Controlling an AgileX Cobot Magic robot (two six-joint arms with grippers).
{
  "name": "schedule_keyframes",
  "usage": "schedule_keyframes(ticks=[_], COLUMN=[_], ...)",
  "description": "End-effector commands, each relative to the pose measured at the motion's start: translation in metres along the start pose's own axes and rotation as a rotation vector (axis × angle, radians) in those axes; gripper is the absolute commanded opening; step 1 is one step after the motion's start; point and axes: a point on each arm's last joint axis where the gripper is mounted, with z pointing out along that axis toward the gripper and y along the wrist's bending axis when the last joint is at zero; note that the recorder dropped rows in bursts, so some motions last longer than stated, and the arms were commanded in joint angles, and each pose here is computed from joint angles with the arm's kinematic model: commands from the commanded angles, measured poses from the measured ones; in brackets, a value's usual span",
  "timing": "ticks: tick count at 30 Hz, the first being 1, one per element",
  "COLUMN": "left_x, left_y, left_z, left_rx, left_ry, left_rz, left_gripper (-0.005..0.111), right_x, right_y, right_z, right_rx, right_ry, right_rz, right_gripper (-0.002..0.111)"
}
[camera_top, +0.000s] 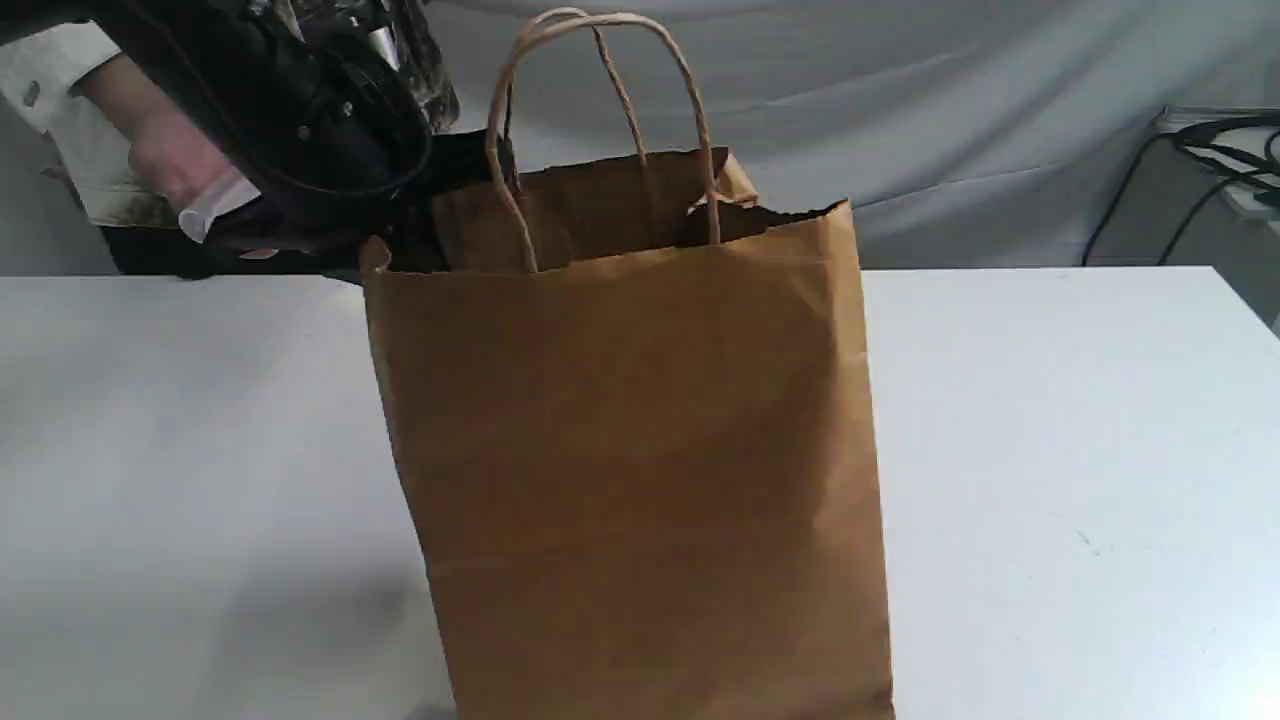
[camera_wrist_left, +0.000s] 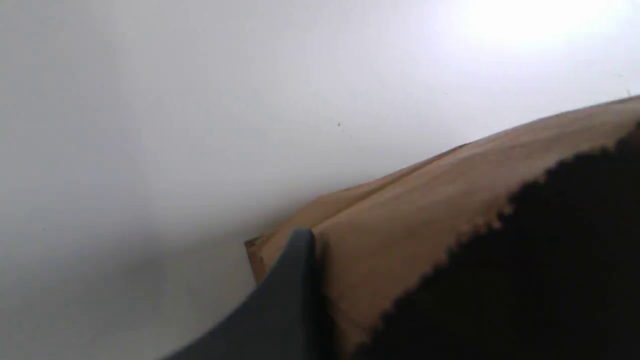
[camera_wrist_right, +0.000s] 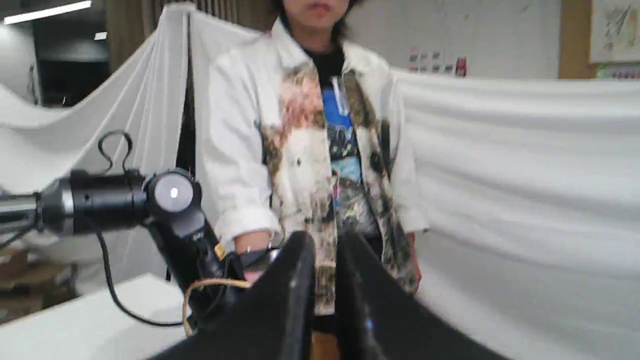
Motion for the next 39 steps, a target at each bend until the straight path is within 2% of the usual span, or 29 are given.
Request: schedule_keyframes(ticks=[1,5,9,13,15,19,22,25,28,34,36,39], left_x=[0.002,0.002,0.002,0.002,0.002,0.002,0.002,0.002,0.002,0.002,0.003,0.003], left_y=[-0.003,-0.003,-0.003,-0.003,-0.003,-0.003,-0.003,-0.003,-0.003,-0.005,-0.006,-0.007], left_z=[-0.001,-0.001,-0.001,-0.001,-0.001,-0.001,-0.001,-0.001,-0.001,-0.001,-0.003,-0.006], left_rx=[0.012,0.012,0.012,0.015,0.015,0.014,0.014,0.014,0.014,0.042,0.043,0.045], left_ry=[0.002,0.002,0.002,0.003,0.003,0.003,0.003,0.003,0.003,0.005,0.002,-0.006], left_rz=[0.010,0.010,0.010,0.009,0.009,0.012,0.012,0.012,0.012,0.007,0.009,0.030], left_gripper=[0.000,0.000,0.000,0.000,0.000,0.000,0.000,0.000,0.000,0.000,0.000,0.000], right_x=[-0.003,-0.002,0.005,0.024,0.027,0.024,0.022,0.010,-0.004,-0.015,-0.009,0.001], right_y=[0.000,-0.003,-0.016,-0.035,-0.044,-0.066,-0.089,-0.108,-0.120,-0.155,-0.170,-0.187], right_z=[0.027,0.048,0.064,0.074,0.075,0.070,0.061,0.056,0.056,0.065,0.069,0.073], right_rx=[-0.038,-0.039,0.017,-0.033,-0.033,0.020,0.115,0.190,0.204,0.149,0.201,0.246], right_ry=[0.140,0.290,0.451,0.617,0.627,0.590,0.555,0.385,0.200,-0.167,-0.182,-0.162], right_rz=[-0.068,-0.082,-0.022,0.039,0.066,0.083,0.186,0.344,0.463,0.790,0.808,0.761], right_gripper=[0.008,0.007,0.007,0.007,0.007,0.007,0.007,0.007,0.005,0.000,0.000,0.000])
